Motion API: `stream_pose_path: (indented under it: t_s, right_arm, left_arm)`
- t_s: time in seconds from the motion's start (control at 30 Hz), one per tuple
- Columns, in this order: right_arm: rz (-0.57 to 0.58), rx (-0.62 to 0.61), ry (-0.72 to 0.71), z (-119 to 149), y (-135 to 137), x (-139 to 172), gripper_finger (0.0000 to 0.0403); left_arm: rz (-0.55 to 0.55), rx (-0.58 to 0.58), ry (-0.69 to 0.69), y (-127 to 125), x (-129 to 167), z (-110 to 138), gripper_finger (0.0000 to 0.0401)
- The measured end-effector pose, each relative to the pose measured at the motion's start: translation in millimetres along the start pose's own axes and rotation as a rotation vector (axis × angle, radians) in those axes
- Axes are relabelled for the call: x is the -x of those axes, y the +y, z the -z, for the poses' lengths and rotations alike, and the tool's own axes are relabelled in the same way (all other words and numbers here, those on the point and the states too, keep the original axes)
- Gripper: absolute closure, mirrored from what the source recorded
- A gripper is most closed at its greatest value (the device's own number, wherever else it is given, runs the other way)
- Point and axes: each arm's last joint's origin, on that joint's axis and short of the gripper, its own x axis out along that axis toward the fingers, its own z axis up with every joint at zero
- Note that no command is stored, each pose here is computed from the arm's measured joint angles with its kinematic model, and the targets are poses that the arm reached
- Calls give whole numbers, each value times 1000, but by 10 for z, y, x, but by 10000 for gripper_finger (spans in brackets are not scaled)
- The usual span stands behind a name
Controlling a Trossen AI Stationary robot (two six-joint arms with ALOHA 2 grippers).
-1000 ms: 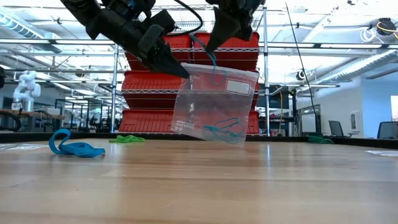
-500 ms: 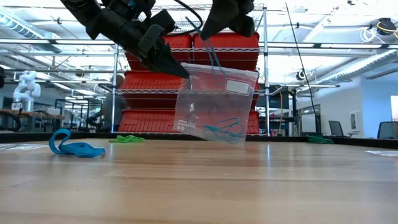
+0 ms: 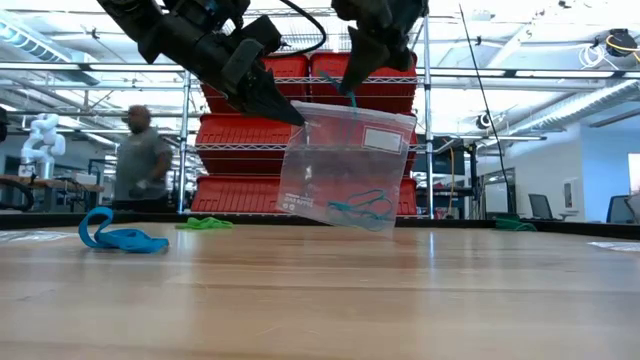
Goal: Sort rubber bands
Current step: Put the blue rubber band into the open transparent zip lock bag
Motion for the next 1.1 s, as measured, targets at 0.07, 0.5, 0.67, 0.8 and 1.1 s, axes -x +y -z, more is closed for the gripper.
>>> stream_pose_path:
  t_s: [0.07, 0.5, 0.67, 0.8, 1.1]
  right_arm:
    - [0, 5, -6, -10, -12, -4, 403]
    - [-15, 33, 29, 93, 121, -102, 403]
    - [-8, 24, 60, 146, 124, -189, 403]
    - [2, 17, 76, 150, 85, -226, 403]
    - [-57, -35, 134, 157, -18, -256, 397]
  left_arm:
    - [0, 0, 0, 0, 0, 0, 401]
    - [4, 0, -1, -2, 0, -1, 401]
    - [5, 0, 0, -2, 0, 0, 401]
    - [4, 0, -1, -2, 0, -1, 401]
    - [5, 0, 0, -2, 0, 0, 401]
